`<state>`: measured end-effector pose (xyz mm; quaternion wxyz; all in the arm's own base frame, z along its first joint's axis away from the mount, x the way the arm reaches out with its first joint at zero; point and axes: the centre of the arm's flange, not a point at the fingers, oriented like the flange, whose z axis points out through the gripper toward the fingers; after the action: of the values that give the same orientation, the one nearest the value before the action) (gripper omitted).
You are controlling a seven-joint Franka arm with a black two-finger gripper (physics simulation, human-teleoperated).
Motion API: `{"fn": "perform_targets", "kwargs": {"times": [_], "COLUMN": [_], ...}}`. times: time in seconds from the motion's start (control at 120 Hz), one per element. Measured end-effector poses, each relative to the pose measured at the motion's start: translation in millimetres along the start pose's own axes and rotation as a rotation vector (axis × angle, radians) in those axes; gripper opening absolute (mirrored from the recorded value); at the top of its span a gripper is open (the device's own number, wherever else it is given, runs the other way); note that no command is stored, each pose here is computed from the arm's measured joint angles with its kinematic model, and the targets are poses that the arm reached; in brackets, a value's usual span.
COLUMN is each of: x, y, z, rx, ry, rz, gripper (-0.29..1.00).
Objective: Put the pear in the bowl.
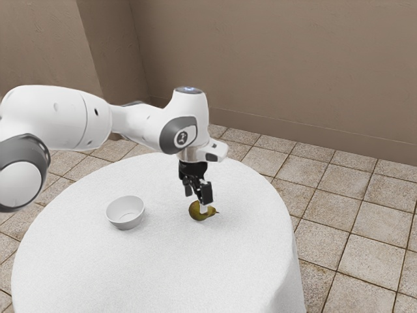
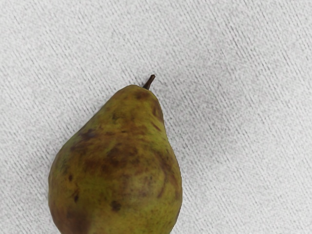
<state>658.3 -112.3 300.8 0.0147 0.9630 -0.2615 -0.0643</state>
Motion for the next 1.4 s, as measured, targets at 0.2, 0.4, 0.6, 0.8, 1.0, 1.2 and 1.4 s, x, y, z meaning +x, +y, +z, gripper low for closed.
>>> {"fn": "perform_targets", "kwargs": {"times": [0.2, 0.4, 0.6, 0.8, 1.0, 1.2, 1.4], "x": [-7, -3, 2, 10, 11, 9, -16], "y": [-7, -12, -20, -22, -23, -22, -34], "z": [22, 42, 47, 53, 49, 36, -22], "rx": [-0.02, -0.026, -0.017, -0.014, -0.009, 0.004, 0.039], "ry": [0.015, 0.033, 0.056, 0.067, 0.076, 0.086, 0.107], "rz": [0.053, 0.106, 0.145, 0.181, 0.204, 0.217, 0.193], "gripper": [0.7, 0.7, 0.69, 0.61, 0.42, 0.32, 0.26]}}
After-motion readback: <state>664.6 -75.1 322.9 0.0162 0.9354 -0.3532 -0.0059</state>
